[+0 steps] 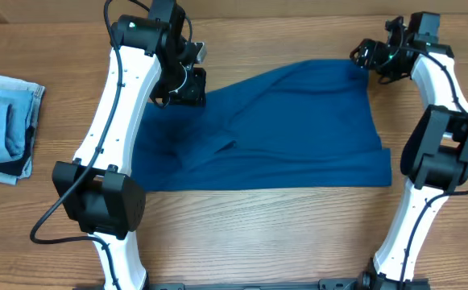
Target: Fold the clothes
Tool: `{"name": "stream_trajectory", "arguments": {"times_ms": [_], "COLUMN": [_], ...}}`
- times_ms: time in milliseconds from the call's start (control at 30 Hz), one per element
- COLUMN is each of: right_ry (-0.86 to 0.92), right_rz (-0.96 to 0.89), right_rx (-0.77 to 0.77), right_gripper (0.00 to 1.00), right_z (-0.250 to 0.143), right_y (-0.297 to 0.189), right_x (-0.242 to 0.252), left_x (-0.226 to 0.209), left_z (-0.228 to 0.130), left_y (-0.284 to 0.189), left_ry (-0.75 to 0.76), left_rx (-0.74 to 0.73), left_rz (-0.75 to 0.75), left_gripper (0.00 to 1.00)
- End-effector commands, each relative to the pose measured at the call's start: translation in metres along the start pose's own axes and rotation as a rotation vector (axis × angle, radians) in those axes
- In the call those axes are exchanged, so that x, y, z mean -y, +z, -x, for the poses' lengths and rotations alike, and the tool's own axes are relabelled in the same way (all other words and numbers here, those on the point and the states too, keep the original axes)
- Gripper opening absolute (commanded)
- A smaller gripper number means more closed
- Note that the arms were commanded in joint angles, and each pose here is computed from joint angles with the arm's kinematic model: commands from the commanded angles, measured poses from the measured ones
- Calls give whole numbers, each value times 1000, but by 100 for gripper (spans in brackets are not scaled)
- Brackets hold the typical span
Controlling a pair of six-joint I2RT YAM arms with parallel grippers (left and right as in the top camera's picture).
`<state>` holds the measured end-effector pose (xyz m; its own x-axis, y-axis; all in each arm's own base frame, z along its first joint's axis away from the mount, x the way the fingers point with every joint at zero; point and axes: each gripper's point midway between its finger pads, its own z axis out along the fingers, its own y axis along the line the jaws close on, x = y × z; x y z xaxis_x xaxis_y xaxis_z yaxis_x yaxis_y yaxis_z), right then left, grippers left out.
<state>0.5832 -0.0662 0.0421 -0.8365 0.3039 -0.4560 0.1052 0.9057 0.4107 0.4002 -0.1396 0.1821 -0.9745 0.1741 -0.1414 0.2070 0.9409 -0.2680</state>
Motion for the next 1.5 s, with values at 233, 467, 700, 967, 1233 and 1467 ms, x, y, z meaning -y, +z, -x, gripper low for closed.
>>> {"name": "stream_trajectory", "arguments": {"times_ms": [233, 467, 700, 967, 1233, 1467], "right_ry": [-23, 28, 15, -3, 95, 148], "right_rz": [61, 53, 55, 53, -72, -247], "right_rx": [21, -20, 32, 106, -113, -287], "right_gripper": [75, 67, 26, 4, 4, 4], "right_z": [3, -13, 7, 42, -16, -61], "right_y": [21, 39, 22, -80, -104, -118], "right_x": [-16, -5, -8, -46, -34, -8], "left_x": [4, 4, 4, 3, 3, 4], "left_z": [-1, -5, -6, -2, 0, 1], "left_y": [-1, -1, -1, -1, -1, -1], "left_ry": [-14, -18, -20, -14, -12, 8], "left_rx": [-4, -22, -27, -8, -2, 3], "left_rz": [-16, -18, -18, -15, -15, -15], "left_gripper": [36, 34, 34, 35, 36, 35]}}
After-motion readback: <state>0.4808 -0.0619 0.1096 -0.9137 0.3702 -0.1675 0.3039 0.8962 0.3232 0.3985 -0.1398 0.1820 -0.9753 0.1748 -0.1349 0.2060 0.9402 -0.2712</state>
